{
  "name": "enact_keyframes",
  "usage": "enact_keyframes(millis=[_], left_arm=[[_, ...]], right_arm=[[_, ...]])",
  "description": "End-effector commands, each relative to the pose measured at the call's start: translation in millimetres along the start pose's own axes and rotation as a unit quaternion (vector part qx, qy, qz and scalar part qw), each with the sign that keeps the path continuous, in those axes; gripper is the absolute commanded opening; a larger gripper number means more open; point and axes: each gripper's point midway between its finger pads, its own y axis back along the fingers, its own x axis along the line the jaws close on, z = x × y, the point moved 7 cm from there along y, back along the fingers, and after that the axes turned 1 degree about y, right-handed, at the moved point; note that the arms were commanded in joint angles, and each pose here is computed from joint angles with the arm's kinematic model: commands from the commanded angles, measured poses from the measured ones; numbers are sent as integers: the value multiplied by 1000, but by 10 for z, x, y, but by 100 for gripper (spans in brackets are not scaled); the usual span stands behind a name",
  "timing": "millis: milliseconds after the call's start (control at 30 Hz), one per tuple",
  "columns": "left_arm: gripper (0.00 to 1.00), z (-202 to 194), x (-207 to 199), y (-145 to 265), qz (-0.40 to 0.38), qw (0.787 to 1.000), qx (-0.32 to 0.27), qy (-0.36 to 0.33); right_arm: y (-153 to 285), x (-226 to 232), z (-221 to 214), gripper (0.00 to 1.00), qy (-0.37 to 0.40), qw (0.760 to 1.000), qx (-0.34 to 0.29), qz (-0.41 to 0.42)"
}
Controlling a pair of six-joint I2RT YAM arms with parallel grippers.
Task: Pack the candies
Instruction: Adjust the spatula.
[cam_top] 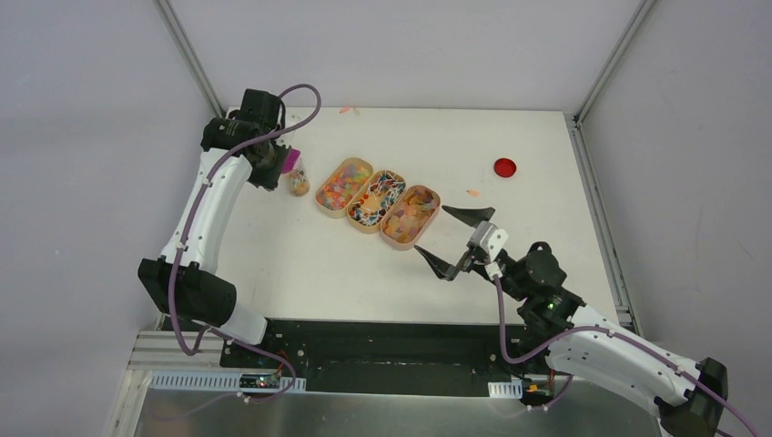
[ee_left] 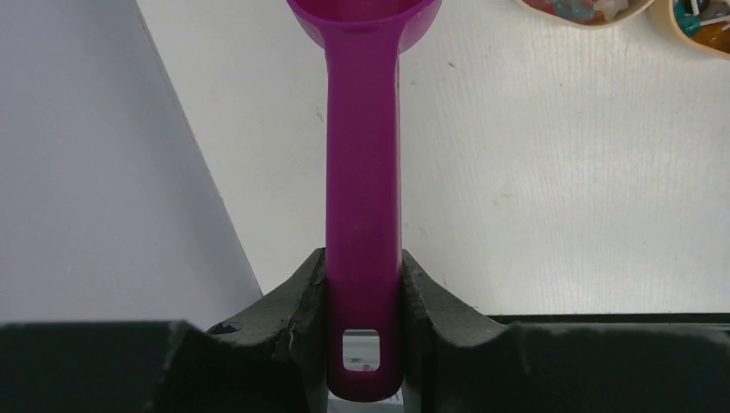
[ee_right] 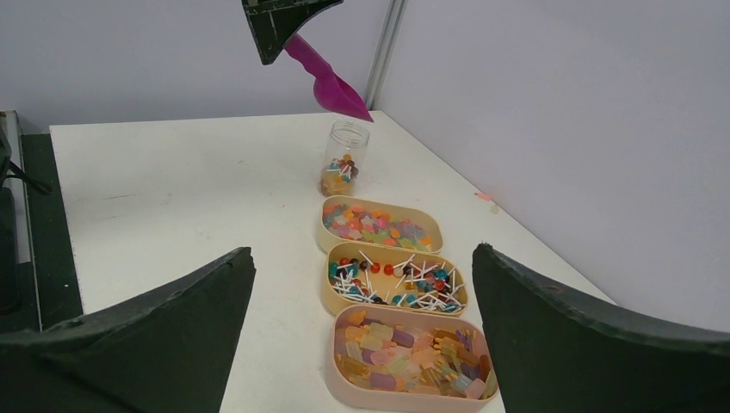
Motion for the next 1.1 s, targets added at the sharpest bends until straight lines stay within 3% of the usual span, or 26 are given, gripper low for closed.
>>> enact_keyframes(millis=[0,133,267,367,733,867,1067], left_arm=[[0,122,53,230,13,995,-94,-7],[0,183,-81,266,-25,981,-181,-60],[0,205,-403,353,-67,947,-279,-143],[0,187,-589,384,-87,928,-314,-183],[0,85,-1170,497,-243,865,-367,-242],[0,35,-1326,510,-281,860,-359,-230],[0,-77,-1479,545,-348,847,-342,-213]], right_arm=[[-2,-38,134,99,-11,999,-30,-12],[5,-42,158,99,-21,999,-34,-15],[-3,-44,199,99,-30,998,-45,-17],[-32,-56,194,99,-19,999,-41,-17],[-429,-163,309,96,111,993,-26,16],[-635,-202,247,96,235,971,-8,50],[-874,-254,316,84,297,952,2,76]])
